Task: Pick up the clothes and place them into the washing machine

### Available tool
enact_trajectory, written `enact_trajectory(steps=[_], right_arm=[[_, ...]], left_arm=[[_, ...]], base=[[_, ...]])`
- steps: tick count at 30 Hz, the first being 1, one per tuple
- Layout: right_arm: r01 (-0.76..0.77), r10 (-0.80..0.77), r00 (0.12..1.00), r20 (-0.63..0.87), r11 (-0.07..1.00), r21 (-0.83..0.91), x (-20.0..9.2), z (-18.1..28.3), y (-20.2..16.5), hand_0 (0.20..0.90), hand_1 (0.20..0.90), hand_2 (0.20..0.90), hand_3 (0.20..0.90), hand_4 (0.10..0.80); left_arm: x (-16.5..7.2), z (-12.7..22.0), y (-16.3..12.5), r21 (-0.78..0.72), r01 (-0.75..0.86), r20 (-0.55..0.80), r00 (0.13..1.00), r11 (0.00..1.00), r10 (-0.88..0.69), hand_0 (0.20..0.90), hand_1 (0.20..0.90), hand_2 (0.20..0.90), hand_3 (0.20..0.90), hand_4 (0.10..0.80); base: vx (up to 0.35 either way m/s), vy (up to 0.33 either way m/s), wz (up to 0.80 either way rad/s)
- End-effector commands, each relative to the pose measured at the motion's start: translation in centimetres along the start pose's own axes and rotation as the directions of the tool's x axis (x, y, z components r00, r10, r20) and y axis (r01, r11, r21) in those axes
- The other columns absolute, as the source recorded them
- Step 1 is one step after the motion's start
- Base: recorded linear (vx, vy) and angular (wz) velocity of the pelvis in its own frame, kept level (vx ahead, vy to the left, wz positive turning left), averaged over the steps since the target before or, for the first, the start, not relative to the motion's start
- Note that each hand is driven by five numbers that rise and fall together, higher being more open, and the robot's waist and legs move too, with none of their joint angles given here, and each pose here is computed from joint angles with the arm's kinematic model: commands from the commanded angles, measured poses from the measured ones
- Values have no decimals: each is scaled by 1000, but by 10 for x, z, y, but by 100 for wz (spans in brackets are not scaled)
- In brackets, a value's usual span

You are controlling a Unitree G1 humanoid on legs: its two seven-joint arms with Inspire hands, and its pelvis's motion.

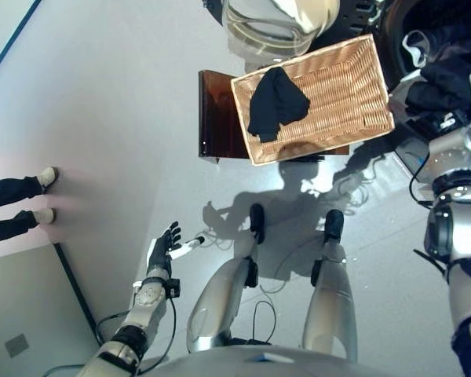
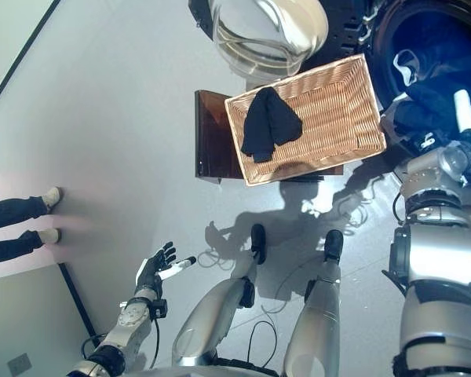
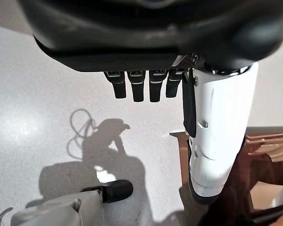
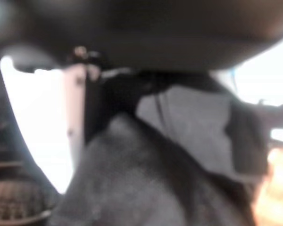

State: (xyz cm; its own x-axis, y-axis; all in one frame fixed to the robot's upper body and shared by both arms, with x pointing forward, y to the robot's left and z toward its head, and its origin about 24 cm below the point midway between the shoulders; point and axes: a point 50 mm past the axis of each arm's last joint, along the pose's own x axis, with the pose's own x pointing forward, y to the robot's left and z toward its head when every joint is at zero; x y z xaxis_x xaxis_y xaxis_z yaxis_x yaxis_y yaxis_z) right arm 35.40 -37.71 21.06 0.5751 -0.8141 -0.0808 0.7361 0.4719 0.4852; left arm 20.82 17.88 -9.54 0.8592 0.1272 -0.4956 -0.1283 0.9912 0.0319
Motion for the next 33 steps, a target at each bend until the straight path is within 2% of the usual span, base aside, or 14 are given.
enact_trajectory(steps=[1,12,25,33], right_arm=[[-23,35,923,383,999,-36,3,122,-7,200,200,200,200,300],[-52,24,889,457,997,49,-8,169,1,200,200,200,200,300],[-170,-57,866,497,901,400,-24,210,3,200,200,200,200,300],[-229,-57,851,522,854,466,-32,219,14,200,200,200,200,300]], left_arm=[[-2,3,11,-4,-17,37,999,1000,17,900,900,900,900,800],[-4,1,9,5,5,29,1000,1000,-5,900,900,900,900,800],[-5,-7,7,17,18,-13,1000,1000,-18,900,900,900,900,800],[-5,-6,8,13,14,-7,1000,1000,-14,900,900,900,900,800]], base=[[0,0,0],[-2,-6,0],[3,-2,1],[4,-1,1]])
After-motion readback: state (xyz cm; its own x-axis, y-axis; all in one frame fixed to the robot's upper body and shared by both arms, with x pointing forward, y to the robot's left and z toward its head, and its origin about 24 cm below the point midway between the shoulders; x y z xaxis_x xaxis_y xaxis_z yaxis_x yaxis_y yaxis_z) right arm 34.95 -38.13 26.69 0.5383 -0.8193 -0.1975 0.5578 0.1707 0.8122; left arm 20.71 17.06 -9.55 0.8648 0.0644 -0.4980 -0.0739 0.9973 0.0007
